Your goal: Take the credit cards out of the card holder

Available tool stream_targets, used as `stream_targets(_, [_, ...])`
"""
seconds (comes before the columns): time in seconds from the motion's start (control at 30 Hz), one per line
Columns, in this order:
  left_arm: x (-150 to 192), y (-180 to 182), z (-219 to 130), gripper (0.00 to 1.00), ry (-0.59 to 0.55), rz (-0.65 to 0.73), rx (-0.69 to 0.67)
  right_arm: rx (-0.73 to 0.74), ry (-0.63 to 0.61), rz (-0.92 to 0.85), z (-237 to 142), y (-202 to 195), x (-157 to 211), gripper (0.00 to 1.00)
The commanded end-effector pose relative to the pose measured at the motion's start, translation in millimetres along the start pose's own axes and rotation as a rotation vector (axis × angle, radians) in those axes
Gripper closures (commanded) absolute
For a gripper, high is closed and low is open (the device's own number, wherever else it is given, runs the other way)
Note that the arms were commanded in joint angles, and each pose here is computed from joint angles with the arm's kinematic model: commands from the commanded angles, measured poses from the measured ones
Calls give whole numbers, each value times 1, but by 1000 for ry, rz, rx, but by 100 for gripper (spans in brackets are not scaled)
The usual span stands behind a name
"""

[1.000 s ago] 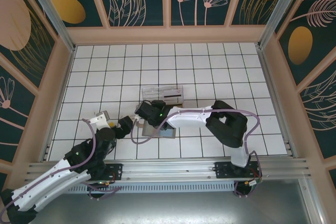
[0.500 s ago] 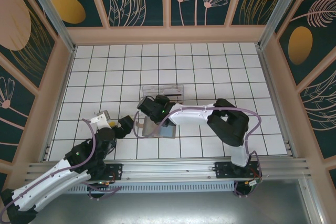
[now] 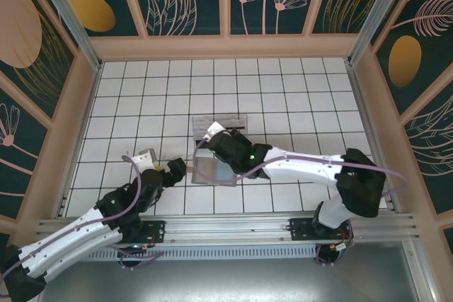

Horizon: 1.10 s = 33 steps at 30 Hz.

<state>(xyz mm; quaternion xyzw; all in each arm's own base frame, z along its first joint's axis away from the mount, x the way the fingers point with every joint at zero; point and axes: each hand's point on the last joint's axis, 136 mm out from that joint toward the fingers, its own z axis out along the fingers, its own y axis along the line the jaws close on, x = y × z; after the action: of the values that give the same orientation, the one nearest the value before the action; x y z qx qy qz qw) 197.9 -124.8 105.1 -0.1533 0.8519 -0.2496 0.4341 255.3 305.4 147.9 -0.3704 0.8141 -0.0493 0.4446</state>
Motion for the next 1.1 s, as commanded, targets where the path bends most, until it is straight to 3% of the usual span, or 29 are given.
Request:
stream_targets(0.0, [-1, -21, 3, 2, 13, 16, 61, -69, -21, 307, -14, -8, 7, 56])
stream_targets(0.23, [14, -45, 17, 1, 111, 43, 98, -250, -24, 759, -37, -20, 43, 57])
stream_targets(0.43, [25, -58, 28, 2, 188, 83, 87, -357, -19, 941, -43, -9, 72, 57])
stream_targets(0.83, [46, -64, 42, 2, 283, 109, 72, -484, 171, 993, -19, 47, 106, 58])
stream_targets(1.07, [61, -62, 41, 16, 340, 105, 93, -498, 247, 985, -6, 64, 118, 66])
